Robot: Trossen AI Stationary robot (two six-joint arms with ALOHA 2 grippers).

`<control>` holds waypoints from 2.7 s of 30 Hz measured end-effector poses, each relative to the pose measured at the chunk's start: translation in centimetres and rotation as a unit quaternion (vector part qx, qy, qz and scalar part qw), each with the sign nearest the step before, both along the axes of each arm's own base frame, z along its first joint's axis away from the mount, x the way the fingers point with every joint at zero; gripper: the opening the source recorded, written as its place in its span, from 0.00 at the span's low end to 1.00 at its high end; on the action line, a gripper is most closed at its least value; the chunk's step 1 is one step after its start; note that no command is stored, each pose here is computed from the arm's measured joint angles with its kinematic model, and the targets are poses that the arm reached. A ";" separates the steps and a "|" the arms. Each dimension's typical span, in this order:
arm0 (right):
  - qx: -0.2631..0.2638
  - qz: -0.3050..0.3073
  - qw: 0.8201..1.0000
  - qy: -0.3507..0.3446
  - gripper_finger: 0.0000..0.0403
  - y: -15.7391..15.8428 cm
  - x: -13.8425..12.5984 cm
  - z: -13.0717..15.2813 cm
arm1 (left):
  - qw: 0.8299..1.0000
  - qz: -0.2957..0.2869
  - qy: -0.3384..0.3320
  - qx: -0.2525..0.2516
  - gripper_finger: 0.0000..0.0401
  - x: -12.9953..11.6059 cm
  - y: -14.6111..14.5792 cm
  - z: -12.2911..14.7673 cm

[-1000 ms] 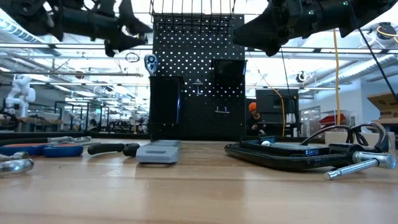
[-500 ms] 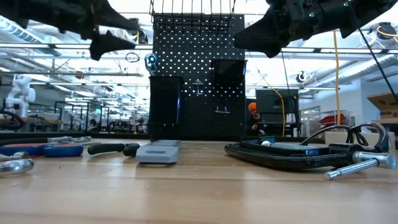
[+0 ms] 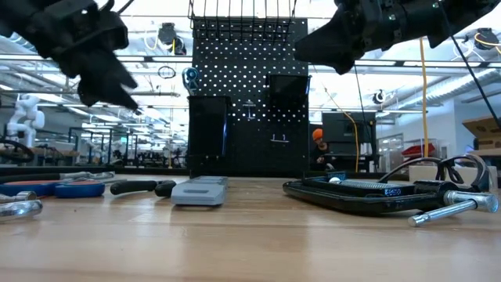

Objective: Hang tools onto peg board
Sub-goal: Put the wrench into the left black bin on the peg board

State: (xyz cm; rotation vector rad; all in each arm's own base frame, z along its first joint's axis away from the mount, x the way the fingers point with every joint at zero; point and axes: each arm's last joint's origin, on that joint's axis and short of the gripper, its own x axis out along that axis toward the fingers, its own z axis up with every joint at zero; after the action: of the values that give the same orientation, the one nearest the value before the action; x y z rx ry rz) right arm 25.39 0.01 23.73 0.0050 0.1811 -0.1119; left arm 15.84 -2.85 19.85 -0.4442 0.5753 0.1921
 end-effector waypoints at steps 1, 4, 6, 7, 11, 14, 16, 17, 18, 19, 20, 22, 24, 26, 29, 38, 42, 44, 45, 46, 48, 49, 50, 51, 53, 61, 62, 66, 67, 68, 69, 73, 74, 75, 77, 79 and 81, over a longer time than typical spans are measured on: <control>0.004 -0.001 1.000 -0.001 0.43 0.0 0.0 0.0 | 1.000 -0.012 0.012 0.002 0.64 0.2 -0.4 -0.3; 0.021 -0.003 1.000 -0.005 0.43 0.0 0.0 0.1 | 0.998 -0.037 0.044 0.016 0.64 0.8 -1.5 -0.9; 0.040 0.004 0.999 -0.014 0.43 0.1 0.0 0.2 | 0.997 -0.041 0.056 0.036 0.64 1.2 -2.2 -0.8; 0.052 0.014 0.998 -0.017 0.43 0.2 0.1 0.2 | 0.996 -0.041 0.062 0.047 0.64 1.5 -2.5 -0.7; 0.073 0.072 0.994 -0.033 0.43 1.6 0.1 0.6 | 0.991 -0.042 0.093 0.092 0.64 1.9 -3.3 -0.1; 0.076 0.102 0.992 -0.027 0.43 2.9 0.1 0.9 | 0.987 -0.044 0.108 0.108 0.64 1.8 -3.7 -0.1; 0.089 0.115 0.989 -0.014 0.43 3.9 0.3 1.3 | 0.987 -0.047 0.107 0.109 0.64 1.8 -3.8 -0.1; 0.098 0.120 0.988 -0.005 0.43 4.3 0.4 1.5 | 0.987 -0.049 0.107 0.109 0.64 1.8 -3.9 -0.1; 0.106 0.121 0.987 0.007 0.43 4.7 0.4 1.4 | 0.987 -0.050 0.106 0.110 0.64 1.8 -3.9 -0.1; 0.110 0.118 0.987 0.017 0.43 5.1 0.6 1.3 | 0.987 -0.052 0.106 0.113 0.64 1.8 -3.9 -0.1; 0.110 0.111 0.987 0.026 0.43 5.5 0.8 1.2 | 0.986 -0.055 0.106 0.116 0.64 1.8 -3.9 -0.1; 0.101 0.095 0.990 0.039 0.43 6.0 1.1 0.7 | 0.986 -0.056 0.106 0.119 0.64 1.8 -3.9 -0.1; 0.089 0.088 0.991 0.048 0.43 6.3 1.6 0.2 | 0.986 -0.055 0.106 0.120 0.64 1.8 -3.8 -0.1; 0.068 0.091 0.992 0.057 0.43 6.4 2.1 -0.2 | 0.986 -0.053 0.106 0.120 0.64 1.8 -3.8 -0.1; 0.034 0.093 0.992 0.073 0.43 6.3 2.7 -1.0 | 0.986 -0.046 0.101 0.122 0.64 1.9 -3.7 0.0; 0.057 0.076 0.991 0.093 0.43 6.6 6.3 -3.6 | 0.989 -0.032 0.125 0.068 0.64 1.5 -4.0 -0.4; 0.079 0.069 0.988 0.112 0.43 7.1 8.3 -4.9 | 0.987 0.026 0.156 0.036 0.64 0.9 -4.1 -1.1; 0.083 0.068 0.987 0.116 0.43 7.3 9.2 -5.3 | 0.984 0.061 0.169 0.017 0.64 0.7 -4.2 -1.5; 0.083 0.069 0.987 0.117 0.43 7.4 9.6 -5.4 | 0.982 0.072 0.176 0.008 0.64 0.6 -4.4 -1.7; 0.084 0.070 0.987 0.118 0.43 7.5 9.9 -5.5 | 0.980 0.083 0.181 -0.003 0.64 0.5 -4.6 -1.9; 0.085 0.069 0.986 0.127 0.43 7.6 10.4 -5.6 | 0.977 0.107 0.183 -0.029 0.64 0.5 -5.0 -2.2; 0.088 0.068 0.985 0.132 0.43 7.7 10.6 -5.6 | 0.975 0.117 0.182 -0.042 0.64 0.5 -5.2 -2.3; 0.091 0.067 0.984 0.138 0.43 7.8 10.7 -5.7 | 0.974 0.122 0.184 -0.052 0.64 0.5 -5.4 -2.5; 0.092 0.067 0.983 0.142 0.43 7.9 10.8 -5.7 | 0.974 0.123 0.182 -0.060 0.64 0.6 -5.6 -2.5; 0.091 0.069 0.982 0.149 0.43 8.2 10.8 -5.6 | 0.973 0.124 0.178 -0.074 0.64 0.8 -6.0 -2.7; 0.086 0.076 0.982 0.149 0.43 8.6 10.8 -5.5 | 0.960 0.128 0.220 -0.118 0.64 1.4 -6.9 -4.2; 0.086 0.075 0.982 0.152 0.43 8.6 10.8 -5.6 | 0.958 0.125 0.228 -0.119 0.64 1.4 -7.0 -4.3; 0.084 0.076 0.978 0.173 0.43 8.9 10.5 -5.9 | 0.956 0.124 0.236 -0.121 0.64 1.5 -7.1 -4.5; 0.084 0.077 0.978 0.177 0.43 9.0 10.4 -6.0 | 0.956 0.124 0.236 -0.122 0.64 1.5 -7.0 -4.5; 0.083 0.078 0.977 0.179 0.43 9.0 10.4 -6.0 | 0.956 0.121 0.237 -0.120 0.64 1.5 -7.0 -4.5; 0.082 0.079 0.977 0.180 0.43 9.1 10.4 -6.0 | 0.957 0.114 0.240 -0.119 0.64 1.4 -7.1 -4.5; 0.079 0.082 0.976 0.184 0.43 9.2 10.3 -6.1 | 0.959 0.046 0.259 -0.105 0.64 1.3 -7.2 -4.3; 0.078 0.082 0.976 0.184 0.43 9.2 10.3 -6.1 | 0.959 0.023 0.263 -0.098 0.64 1.2 -7.3 -4.2; 0.078 0.082 0.976 0.184 0.43 9.2 10.3 -6.1 | 0.961 -0.008 0.264 -0.087 0.64 1.2 -7.6 -4.1; 0.077 0.082 0.976 0.184 0.43 9.2 10.3 -6.1 | 0.962 -0.079 0.251 -0.068 0.64 1.3 -8.5 -3.5; 0.077 0.082 0.976 0.184 0.43 9.2 10.3 -6.1 | 0.964 -0.120 0.229 -0.057 0.64 1.5 -9.3 -2.9; 0.077 0.082 0.976 0.187 0.43 9.2 10.3 -6.1 | 0.967 -0.164 0.189 -0.052 0.64 1.8 -10.3 -2.2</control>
State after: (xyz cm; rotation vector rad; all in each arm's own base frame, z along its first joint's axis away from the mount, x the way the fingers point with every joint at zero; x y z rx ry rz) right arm 35.67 9.24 17.59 0.1236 0.5643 0.0669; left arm 17.65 -13.16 17.62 -0.4084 1.0274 -0.0746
